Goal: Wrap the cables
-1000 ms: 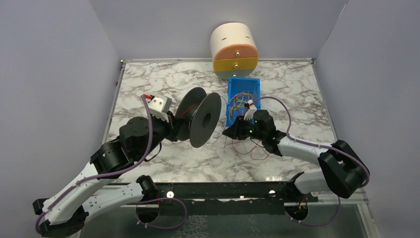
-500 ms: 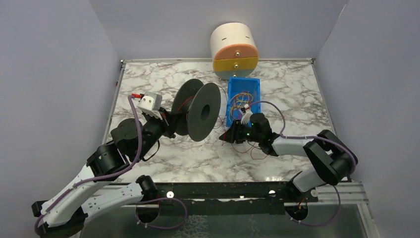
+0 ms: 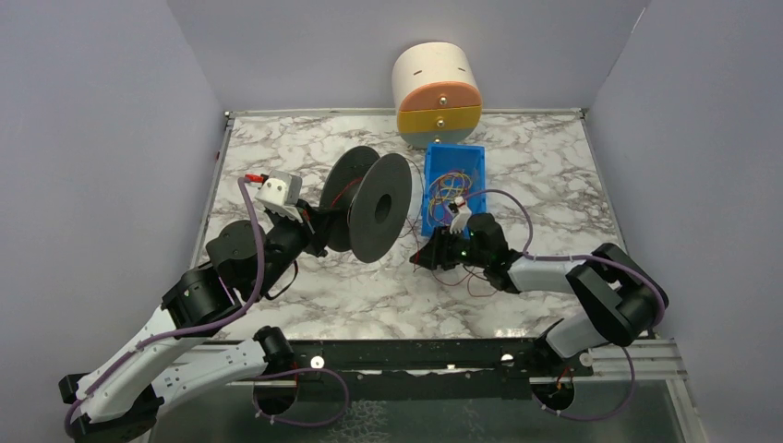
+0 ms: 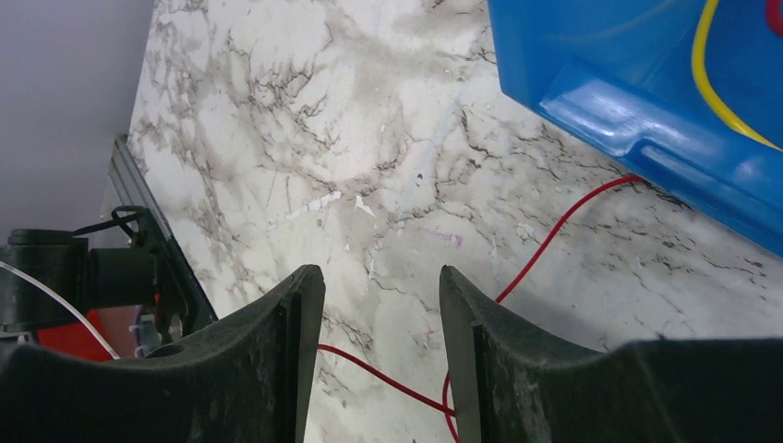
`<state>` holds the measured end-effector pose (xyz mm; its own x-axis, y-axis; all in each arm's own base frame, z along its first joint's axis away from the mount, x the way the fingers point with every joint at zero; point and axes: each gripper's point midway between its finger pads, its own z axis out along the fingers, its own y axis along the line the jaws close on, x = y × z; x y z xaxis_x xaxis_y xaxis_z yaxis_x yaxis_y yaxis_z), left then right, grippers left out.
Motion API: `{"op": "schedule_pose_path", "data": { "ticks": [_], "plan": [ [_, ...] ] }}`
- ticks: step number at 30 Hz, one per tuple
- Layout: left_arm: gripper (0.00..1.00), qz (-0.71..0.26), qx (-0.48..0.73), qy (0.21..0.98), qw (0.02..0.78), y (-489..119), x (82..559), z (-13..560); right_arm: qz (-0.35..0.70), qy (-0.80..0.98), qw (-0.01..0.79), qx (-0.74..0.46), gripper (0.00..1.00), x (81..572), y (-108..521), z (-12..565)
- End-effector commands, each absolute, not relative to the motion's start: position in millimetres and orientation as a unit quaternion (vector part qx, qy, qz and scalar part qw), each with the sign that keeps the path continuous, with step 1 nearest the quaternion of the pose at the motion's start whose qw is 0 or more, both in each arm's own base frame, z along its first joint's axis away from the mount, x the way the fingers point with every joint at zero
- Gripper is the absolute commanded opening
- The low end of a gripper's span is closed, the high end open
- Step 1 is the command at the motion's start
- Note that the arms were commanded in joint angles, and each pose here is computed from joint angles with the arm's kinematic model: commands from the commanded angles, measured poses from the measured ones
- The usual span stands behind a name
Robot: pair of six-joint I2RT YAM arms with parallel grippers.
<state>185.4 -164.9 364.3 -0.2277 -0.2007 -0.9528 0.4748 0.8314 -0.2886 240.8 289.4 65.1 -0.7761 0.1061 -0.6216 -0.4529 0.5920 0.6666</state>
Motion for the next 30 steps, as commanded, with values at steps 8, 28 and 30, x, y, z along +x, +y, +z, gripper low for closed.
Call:
{"op": "schedule_pose_path", "data": {
  "ticks": [8, 28, 30],
  "plan": [
    [0.0, -0.309, 0.064, 0.68, 0.662, -151.1, 180.5, 418.3, 0.36, 0.835, 0.41, -0.074, 0.54, 256.5, 253.2, 94.4],
    [0.0, -0.294, 0.089, 0.686, 0.66, -151.9, 179.7, 422.3, 0.305, 0.78, 0.517, -0.176, 0.62, 236.9, 215.3, 133.8],
    [0.0, -0.292, 0.088, 0.685, 0.662, -150.9, 180.0, 423.7, 0.3, 0.768, 0.53, -0.201, 0.64, 236.1, 215.7, 132.3]
  ]
}}
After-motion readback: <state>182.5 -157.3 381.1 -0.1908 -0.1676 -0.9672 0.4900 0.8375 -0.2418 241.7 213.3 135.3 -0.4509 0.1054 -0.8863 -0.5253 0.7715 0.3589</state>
